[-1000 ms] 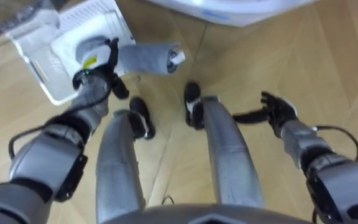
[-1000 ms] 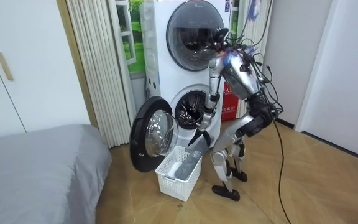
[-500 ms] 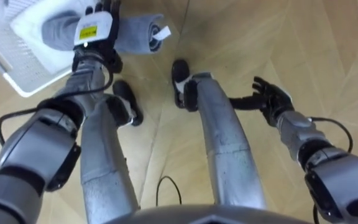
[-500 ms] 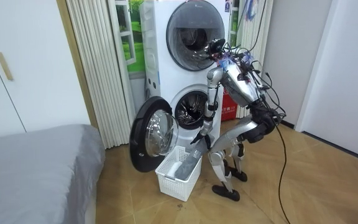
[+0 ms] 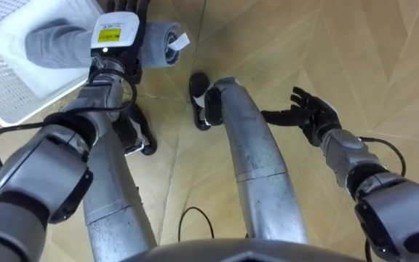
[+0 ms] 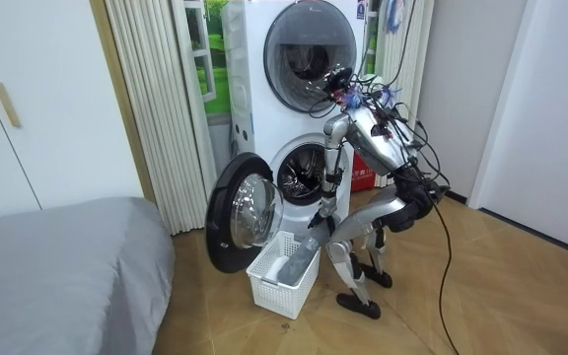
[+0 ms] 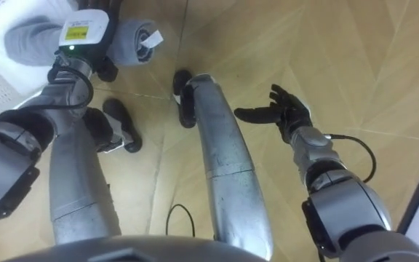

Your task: Put towel into washing machine

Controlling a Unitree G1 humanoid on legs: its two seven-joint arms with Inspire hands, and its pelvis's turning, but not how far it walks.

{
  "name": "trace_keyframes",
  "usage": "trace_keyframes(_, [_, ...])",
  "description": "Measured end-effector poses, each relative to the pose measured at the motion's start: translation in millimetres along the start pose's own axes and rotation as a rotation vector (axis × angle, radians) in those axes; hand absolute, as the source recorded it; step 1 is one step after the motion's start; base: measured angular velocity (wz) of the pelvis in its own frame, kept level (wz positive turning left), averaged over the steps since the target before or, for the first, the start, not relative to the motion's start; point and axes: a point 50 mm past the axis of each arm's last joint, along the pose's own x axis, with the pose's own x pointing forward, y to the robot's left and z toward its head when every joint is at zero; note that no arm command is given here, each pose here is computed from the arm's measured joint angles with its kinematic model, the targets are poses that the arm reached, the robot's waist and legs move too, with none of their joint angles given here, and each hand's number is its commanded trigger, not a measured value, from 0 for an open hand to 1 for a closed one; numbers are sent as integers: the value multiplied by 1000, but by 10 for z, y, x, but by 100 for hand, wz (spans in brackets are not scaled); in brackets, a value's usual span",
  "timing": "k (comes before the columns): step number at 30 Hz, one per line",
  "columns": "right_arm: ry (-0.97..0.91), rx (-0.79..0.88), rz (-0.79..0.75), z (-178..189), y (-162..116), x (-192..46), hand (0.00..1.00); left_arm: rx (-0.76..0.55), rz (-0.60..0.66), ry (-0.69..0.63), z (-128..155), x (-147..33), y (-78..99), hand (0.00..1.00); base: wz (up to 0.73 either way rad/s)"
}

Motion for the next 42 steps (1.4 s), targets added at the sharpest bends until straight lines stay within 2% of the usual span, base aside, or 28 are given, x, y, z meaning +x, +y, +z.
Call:
trace_keyframes(15, [-10,2,30,-20,31,-9,0,-41,-14,14,-18,35,52,100,-1])
trace_keyframes(21, [2,-9,17,-94,26,-29,0,-59,-50,-2,5,-36,-69,100,1])
trace_keyframes(26, [29,-24,-8,-225,38,-61,0,-146,-76,10,24,-140,-218,100,-3])
trace_keyframes(32, [28,-155,-45,-232,41,-65,0,-243,-27,-9,136,-158,-243,100,-13])
trace_keyframes(36, [-31,-189,-62,-136,85,-54,0,-296,26,-5,202,-165,-243,100,1])
trace_keyframes(42, [-145,-207,-62,104,257,-9,0,-453,128,25,317,-198,-227,100,4])
